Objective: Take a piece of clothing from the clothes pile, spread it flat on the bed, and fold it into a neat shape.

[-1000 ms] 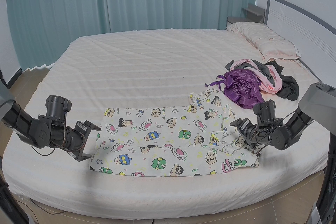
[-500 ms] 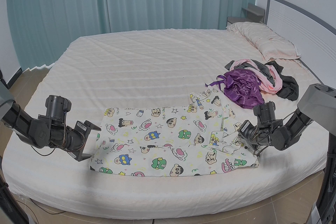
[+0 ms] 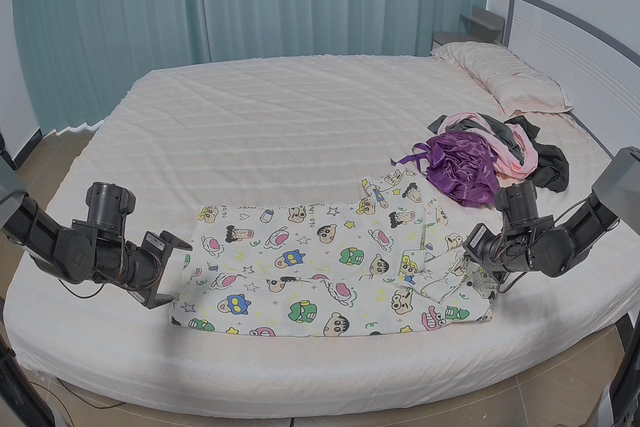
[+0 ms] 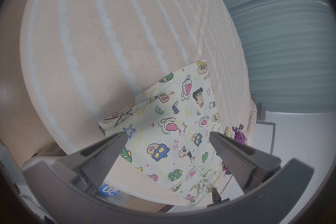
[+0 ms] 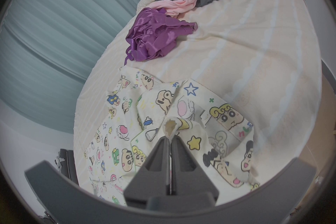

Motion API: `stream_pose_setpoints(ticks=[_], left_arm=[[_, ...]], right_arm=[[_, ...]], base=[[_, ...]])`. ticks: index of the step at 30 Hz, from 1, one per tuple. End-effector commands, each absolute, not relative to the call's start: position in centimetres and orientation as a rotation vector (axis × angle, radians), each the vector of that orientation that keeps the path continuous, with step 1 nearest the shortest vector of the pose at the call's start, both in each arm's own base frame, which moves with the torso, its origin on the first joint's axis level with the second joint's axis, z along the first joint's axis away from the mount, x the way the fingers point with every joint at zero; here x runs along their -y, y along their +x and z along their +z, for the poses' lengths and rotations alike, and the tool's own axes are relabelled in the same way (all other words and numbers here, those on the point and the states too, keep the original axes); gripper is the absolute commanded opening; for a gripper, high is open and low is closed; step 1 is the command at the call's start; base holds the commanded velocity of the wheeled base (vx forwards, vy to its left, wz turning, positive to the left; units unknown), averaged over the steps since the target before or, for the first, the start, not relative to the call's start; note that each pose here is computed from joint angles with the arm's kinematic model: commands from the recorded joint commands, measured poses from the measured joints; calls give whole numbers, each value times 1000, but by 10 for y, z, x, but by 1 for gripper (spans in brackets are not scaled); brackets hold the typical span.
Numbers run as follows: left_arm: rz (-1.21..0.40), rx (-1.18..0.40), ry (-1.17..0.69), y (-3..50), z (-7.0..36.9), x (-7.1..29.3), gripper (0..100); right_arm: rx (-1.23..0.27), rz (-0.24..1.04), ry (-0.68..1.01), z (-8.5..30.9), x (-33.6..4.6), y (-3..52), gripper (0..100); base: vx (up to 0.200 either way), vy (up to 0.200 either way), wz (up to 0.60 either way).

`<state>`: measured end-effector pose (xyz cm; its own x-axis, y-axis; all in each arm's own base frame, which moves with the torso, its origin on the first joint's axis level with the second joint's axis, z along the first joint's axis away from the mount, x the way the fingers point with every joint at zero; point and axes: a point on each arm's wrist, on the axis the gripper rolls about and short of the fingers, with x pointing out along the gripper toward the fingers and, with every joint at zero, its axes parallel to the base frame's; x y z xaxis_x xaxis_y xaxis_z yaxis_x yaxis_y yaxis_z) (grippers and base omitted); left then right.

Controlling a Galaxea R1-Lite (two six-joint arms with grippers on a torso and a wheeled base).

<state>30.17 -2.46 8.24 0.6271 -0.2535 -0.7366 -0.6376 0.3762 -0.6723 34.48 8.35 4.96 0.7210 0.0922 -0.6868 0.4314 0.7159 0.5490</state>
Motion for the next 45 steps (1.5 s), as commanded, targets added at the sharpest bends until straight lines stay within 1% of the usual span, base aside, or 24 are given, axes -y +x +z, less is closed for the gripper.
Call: stream_pose_setpoints(ticks=[1, 6, 10, 18, 31, 32, 37, 45], left_arm=[[295, -908, -1198, 301, 82, 25, 100], [293, -912, -1198, 301, 82, 25, 100], [292, -912, -1197, 301, 82, 26, 100], [293, -916, -1196, 300, 81, 26, 100], [293, -914, -1196, 300, 81, 26, 100], [293, -914, -1196, 300, 81, 26, 100], [293, -914, -1196, 300, 82, 26, 100], [290, -912, -1195, 300, 83, 26, 100]], right_arm=[[-719, -166, 765, 76, -87, 335, 0], [-753, -150, 738, 89, -93, 321, 0], [-791, -142, 693, 86, -97, 307, 0], [-827, -197, 594, 70, -97, 285, 0], [-855, -203, 532, 62, -104, 262, 0], [-863, -200, 525, 61, -105, 258, 100], [-877, -167, 503, 65, -106, 239, 100], [-839, -120, 510, 76, -111, 245, 100]], base=[[0, 0, 0], [0, 0, 0], [0, 0, 0], [0, 0, 0], [0, 0, 0], [0, 0, 0], [0, 0, 0], [0, 0, 0]])
